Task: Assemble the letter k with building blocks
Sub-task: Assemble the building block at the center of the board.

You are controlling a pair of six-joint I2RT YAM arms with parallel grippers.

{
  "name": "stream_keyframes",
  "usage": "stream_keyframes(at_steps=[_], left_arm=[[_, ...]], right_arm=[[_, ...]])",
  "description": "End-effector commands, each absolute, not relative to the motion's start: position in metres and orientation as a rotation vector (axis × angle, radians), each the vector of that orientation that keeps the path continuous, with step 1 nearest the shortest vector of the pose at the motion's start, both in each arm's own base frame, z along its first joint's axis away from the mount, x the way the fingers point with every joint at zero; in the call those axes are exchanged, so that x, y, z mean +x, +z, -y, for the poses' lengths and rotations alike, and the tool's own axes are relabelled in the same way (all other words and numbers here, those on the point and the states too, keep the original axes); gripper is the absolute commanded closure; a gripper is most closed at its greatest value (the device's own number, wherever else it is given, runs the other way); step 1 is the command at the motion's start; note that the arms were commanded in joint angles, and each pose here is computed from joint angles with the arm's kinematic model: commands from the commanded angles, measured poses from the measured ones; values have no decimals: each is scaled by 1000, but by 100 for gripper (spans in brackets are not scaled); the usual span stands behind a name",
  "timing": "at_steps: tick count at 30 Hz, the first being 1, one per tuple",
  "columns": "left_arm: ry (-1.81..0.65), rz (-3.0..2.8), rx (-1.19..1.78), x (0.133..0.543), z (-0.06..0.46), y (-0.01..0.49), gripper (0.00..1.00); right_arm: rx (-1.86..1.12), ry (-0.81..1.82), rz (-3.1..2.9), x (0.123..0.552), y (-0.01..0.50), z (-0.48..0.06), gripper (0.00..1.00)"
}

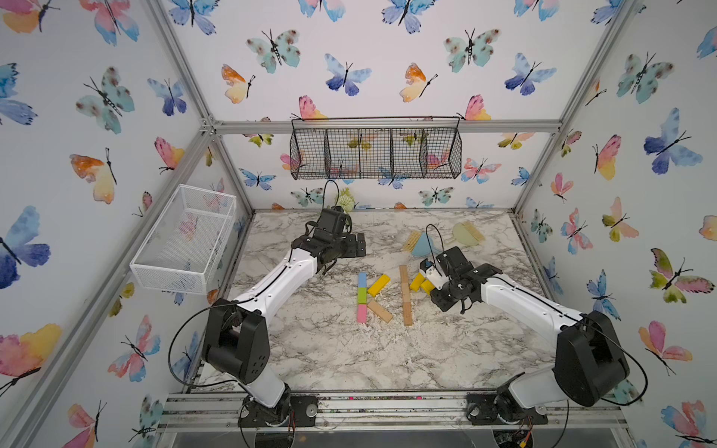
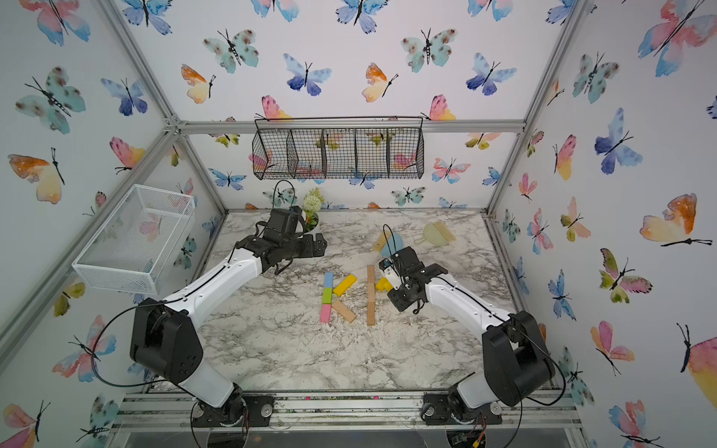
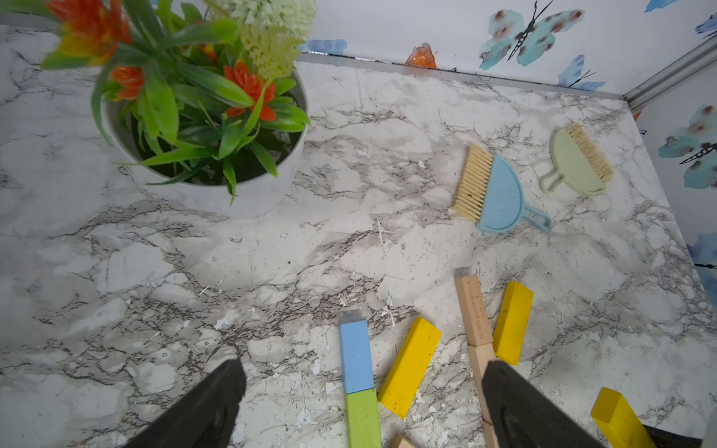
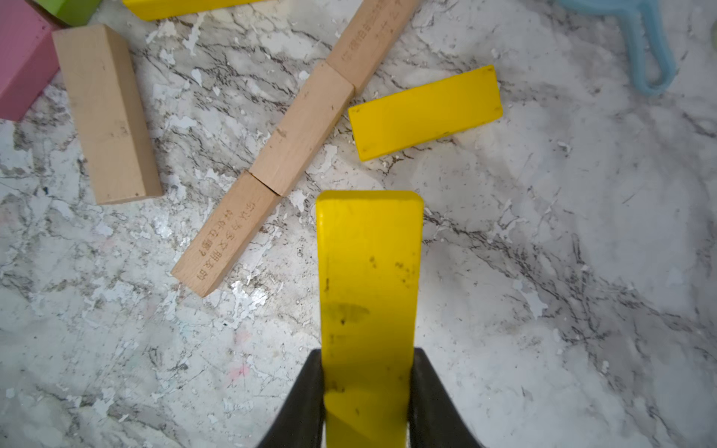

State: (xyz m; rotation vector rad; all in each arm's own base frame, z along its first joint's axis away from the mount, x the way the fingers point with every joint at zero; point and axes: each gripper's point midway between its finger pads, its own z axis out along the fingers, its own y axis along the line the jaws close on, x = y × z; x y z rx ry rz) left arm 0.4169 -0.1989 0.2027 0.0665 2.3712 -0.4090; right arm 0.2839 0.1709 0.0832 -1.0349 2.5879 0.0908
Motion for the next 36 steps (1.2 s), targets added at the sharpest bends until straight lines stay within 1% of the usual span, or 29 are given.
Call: stream_keyframes(at_steps=[1, 13, 28, 36], left_arm=[[-409, -2378, 66, 420, 198, 203, 1], [-405, -2383, 67, 420, 198, 202, 1], [-404, -2389, 69, 420, 199, 200, 1], [-407, -2394, 68, 420, 199, 198, 1]], right_arm=[[-1138, 149, -2616, 274, 72, -178, 98], [-1238, 228, -2662, 261, 46, -190, 98], [-1207, 117, -2698, 273, 26, -182, 98], [-1186, 115, -2689, 280, 18, -186, 98]])
